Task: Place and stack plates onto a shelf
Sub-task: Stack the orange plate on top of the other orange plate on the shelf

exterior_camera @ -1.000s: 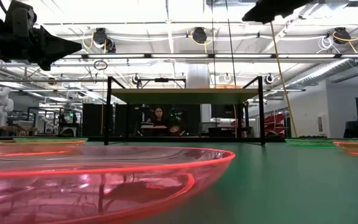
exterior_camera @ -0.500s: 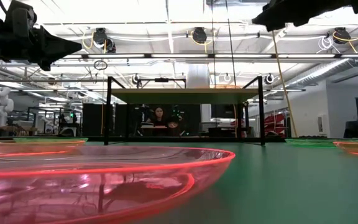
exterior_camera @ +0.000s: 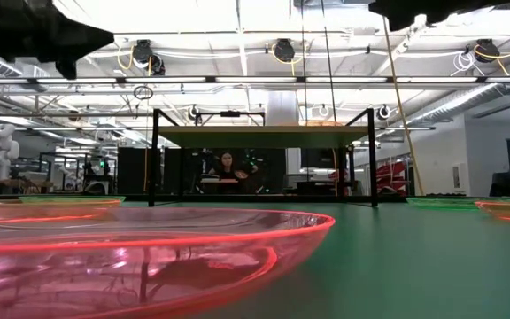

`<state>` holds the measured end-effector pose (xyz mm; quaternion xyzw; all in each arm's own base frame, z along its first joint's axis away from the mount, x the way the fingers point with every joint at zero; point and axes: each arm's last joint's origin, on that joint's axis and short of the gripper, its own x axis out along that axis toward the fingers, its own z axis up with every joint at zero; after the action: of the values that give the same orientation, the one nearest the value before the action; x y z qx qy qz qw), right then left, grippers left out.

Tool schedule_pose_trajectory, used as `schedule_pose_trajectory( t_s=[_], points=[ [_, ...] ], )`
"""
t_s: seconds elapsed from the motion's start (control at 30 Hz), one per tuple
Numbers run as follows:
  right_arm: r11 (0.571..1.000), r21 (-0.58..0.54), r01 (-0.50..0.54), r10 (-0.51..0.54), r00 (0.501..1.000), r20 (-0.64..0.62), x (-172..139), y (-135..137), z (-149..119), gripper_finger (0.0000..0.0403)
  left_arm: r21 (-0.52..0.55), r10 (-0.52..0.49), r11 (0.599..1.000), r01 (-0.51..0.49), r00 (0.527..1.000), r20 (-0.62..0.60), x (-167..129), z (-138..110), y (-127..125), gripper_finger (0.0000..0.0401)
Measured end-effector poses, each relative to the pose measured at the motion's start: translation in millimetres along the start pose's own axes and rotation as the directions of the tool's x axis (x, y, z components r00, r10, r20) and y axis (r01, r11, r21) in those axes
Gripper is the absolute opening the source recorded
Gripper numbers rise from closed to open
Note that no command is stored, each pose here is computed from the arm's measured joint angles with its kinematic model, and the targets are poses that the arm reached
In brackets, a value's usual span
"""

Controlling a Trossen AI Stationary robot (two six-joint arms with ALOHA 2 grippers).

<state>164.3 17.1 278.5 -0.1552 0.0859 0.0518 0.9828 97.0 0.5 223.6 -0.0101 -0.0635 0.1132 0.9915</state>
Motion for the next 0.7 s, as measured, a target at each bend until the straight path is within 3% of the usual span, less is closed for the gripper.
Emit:
schedule_pose_trajectory(
  t_s=[0.17, 0.3, 0.47, 0.6, 0.7],
  points=[
    [1.0, -0.007, 0.006, -0.006, 1.0, 0.017, -0.4, -0.6, 1.7, 0.0096, 0.062, 0.021, 0.998, -0.013, 0.989, -0.144, 25.0, 33.2, -10.5, 0.0001],
    [1.0, -0.007, 0.006, -0.006, 1.0, 0.017, -0.3, -0.6, 1.6, 0.0096, 0.141, 0.018, 0.99, 0.008, 0.982, -0.189, 51.1, 56.4, -20.7, 0.0001],
    [1.0, 0.006, 0.002, -0.002, 1.0, 0.012, -0.3, -0.3, 0.8, 0.0096, 0.3, 0.071, 0.954, 0.015, 0.959, -0.274, 74.3, 49.4, -26.2, 0.0001],
    [1.0, 0.002, 0.001, -0.001, 1.0, 0.011, 1.8, 2.1, -6.7, 0.0096, 0.235, 0.127, 0.97, -0.057, 0.947, -0.296, 87.7, 40.1, -26.5, 0.0001],
    [1.0, 0.001, 0.001, -0.001, 1.0, 0.011, 2.8, 3.5, -11.0, 0.0096, 0.248, 0.167, 0.965, -0.083, 0.925, -0.341, 94.2, 30.7, -25.1, 0.0001]
  ],
)
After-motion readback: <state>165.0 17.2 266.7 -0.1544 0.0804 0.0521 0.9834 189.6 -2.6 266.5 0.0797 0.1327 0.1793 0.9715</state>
